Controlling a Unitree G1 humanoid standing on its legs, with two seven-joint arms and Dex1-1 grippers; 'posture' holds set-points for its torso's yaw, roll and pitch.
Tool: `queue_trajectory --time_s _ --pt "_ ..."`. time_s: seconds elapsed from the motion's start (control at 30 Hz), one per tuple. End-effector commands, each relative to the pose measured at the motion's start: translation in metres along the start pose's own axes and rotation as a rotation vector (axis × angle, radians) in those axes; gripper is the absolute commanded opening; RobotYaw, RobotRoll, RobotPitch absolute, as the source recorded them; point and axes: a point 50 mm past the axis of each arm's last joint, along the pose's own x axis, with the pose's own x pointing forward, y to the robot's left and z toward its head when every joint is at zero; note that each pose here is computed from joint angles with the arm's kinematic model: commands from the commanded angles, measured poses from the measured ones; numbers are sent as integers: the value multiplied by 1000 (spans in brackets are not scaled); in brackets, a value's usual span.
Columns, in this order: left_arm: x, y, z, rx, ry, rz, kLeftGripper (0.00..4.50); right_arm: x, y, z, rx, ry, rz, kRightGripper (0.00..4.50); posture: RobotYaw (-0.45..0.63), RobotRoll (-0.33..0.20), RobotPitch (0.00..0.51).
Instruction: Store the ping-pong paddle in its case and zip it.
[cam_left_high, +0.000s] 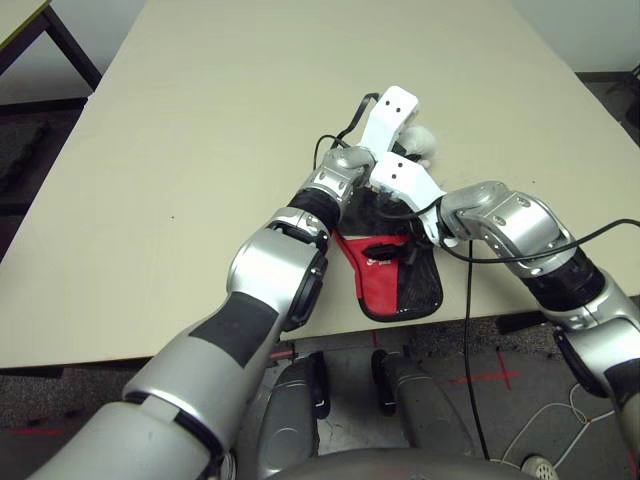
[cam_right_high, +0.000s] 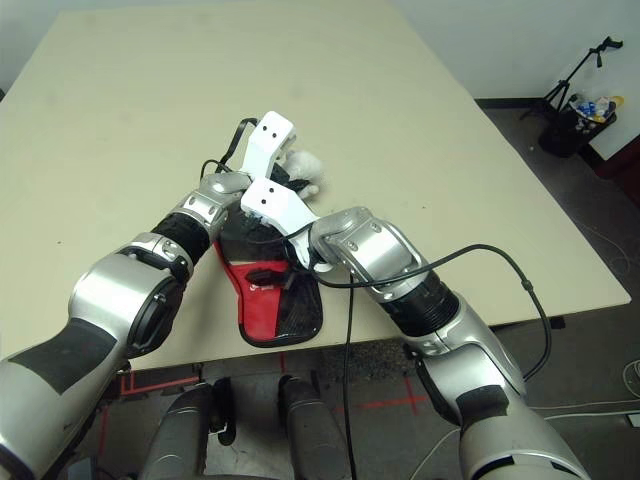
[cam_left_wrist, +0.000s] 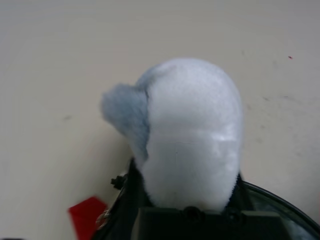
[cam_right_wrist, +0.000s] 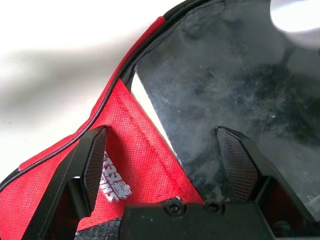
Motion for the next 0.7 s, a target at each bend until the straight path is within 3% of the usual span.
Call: queue_trajectory --time_s 0.03,0.23,0.43,0.7 --pt "-8 15 20 -12 -61 6 2600 12 1 -13 49 53 23 4500 -84 0 215" --pt "-29 41 50 11 -147 -28 4472 11 -3 -11 60 42 20 4500 -60 0 212" --pt "-43 51 60 40 -168 -120 4472 8 -9 -9 77 32 5 4500 -45 0 209" --pt "-52 54 37 9 -99 -228 4472 -9 -36 -2 158 -18 -81 4500 -46 0 208"
